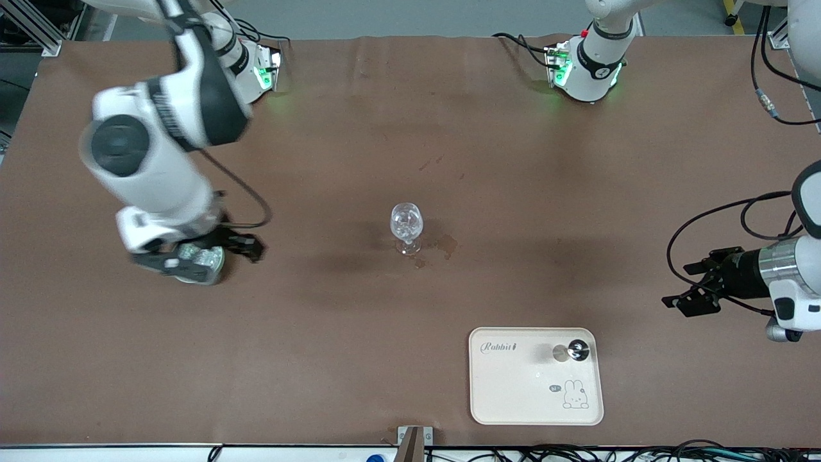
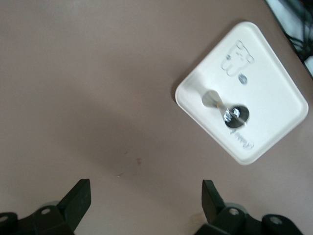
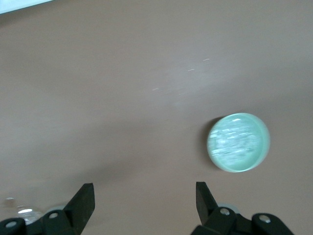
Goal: Pour wine and add ice with both arms
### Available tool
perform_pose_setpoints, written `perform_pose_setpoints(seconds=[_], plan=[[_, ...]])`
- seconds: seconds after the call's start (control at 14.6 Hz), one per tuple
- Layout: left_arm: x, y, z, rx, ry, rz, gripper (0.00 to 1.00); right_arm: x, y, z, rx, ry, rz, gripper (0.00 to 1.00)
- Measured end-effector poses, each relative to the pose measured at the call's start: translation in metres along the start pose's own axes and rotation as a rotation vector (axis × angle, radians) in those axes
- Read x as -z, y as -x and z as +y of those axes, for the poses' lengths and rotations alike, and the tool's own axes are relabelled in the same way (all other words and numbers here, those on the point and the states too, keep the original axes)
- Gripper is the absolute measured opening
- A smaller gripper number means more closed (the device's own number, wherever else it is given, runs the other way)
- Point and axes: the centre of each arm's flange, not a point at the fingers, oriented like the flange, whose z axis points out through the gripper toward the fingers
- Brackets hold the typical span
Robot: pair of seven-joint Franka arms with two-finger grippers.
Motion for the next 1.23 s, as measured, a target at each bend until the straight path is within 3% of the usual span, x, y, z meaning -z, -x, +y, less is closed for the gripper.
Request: perform_pose_setpoints(seconds=[0.27, 0.55, 0.75, 0.89, 1.23], plan=[[0.040, 0.036, 0.014, -0.191, -0.008, 0.039, 1.00, 0.021, -0.012, 0.104, 0.010, 0.001, 0.002, 0.92], [0.085, 0.070, 0.023, -0.402, -0.019, 0.110, 1.00, 0.050, 0.004, 0.142, 0.064, 0.010, -0.029, 0.92], [0.109, 0.109, 0.027, -0.561, -0.138, 0.158, 1.00, 0.077, 0.022, 0.157, 0.128, 0.013, -0.048, 0.92], [0.120, 0.138, 0.026, -0.676, -0.206, 0.143, 1.00, 0.095, 0.035, 0.163, 0.187, 0.013, -0.061, 0.92], [0.143, 0.181, 0.008, -0.747, -0.250, 0.136, 1.00, 0.139, 0.058, 0.172, 0.339, -0.009, -0.060, 0.92]])
